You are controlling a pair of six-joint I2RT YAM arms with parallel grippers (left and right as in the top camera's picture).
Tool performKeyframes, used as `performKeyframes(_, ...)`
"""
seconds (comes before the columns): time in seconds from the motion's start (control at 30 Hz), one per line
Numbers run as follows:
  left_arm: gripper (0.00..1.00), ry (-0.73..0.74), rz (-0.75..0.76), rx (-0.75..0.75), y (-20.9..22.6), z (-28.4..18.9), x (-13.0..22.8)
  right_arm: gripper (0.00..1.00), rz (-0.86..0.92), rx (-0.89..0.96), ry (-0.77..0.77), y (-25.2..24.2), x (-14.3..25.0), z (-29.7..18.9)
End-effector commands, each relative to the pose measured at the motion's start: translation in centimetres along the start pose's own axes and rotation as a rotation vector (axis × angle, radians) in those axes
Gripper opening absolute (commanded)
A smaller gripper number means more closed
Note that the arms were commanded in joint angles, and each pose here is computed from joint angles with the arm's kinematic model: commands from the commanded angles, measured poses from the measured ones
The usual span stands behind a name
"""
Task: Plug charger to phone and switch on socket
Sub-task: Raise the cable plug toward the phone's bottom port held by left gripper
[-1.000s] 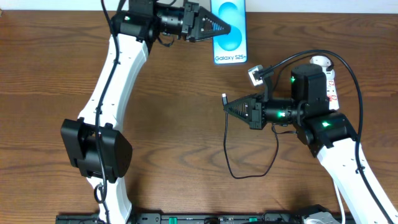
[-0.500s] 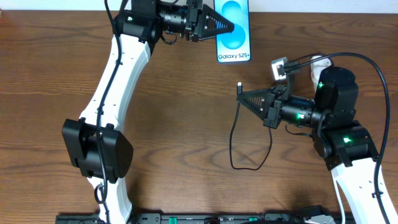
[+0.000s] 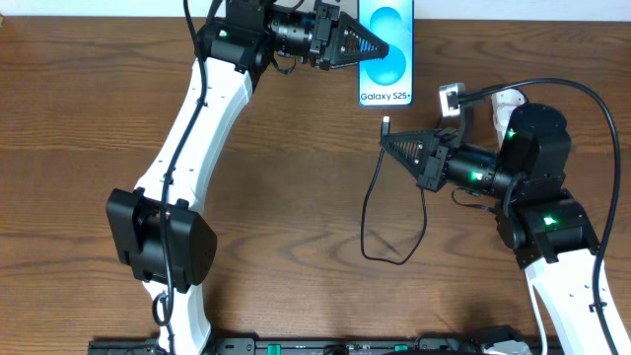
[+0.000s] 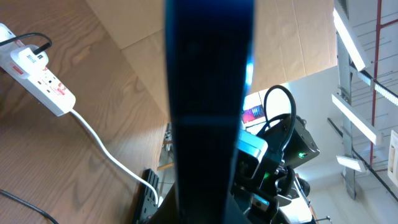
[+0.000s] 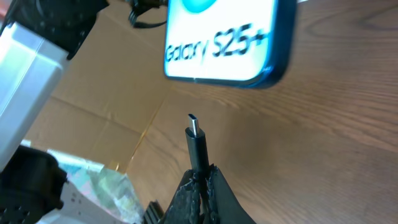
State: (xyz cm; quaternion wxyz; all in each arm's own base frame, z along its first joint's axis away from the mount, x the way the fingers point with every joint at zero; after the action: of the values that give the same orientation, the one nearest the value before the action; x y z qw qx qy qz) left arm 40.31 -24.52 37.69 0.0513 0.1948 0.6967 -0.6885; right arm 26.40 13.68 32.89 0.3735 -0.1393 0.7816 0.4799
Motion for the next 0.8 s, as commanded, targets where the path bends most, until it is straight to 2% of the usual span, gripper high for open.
performKeyframes(0.0, 0.08, 0.013, 0.056, 0.022, -2.33, -0.39, 0.48, 0.01, 0.018, 0.036, -0.033, -0.41, -0.57, -0.18)
performKeyframes(0.77, 0.07, 0.061, 0.084, 0.055, -2.74, 0.55, 1.14, 0.01, 0.080, -0.008, -0.010, -0.14, -0.37, 0.11)
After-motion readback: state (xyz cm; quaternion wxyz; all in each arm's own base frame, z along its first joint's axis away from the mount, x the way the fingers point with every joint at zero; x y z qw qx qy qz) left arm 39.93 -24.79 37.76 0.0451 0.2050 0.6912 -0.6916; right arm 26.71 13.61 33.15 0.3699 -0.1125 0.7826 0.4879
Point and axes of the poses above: each gripper's point midway between its finger pads, its own z axis out along the fingers, its own y axis along the line the jaws close on, x = y × z, the point moved 6 cm from there along -z, back along the fingers, and after that the axes turned 6 degrees about -z, right-handed, at the moved point
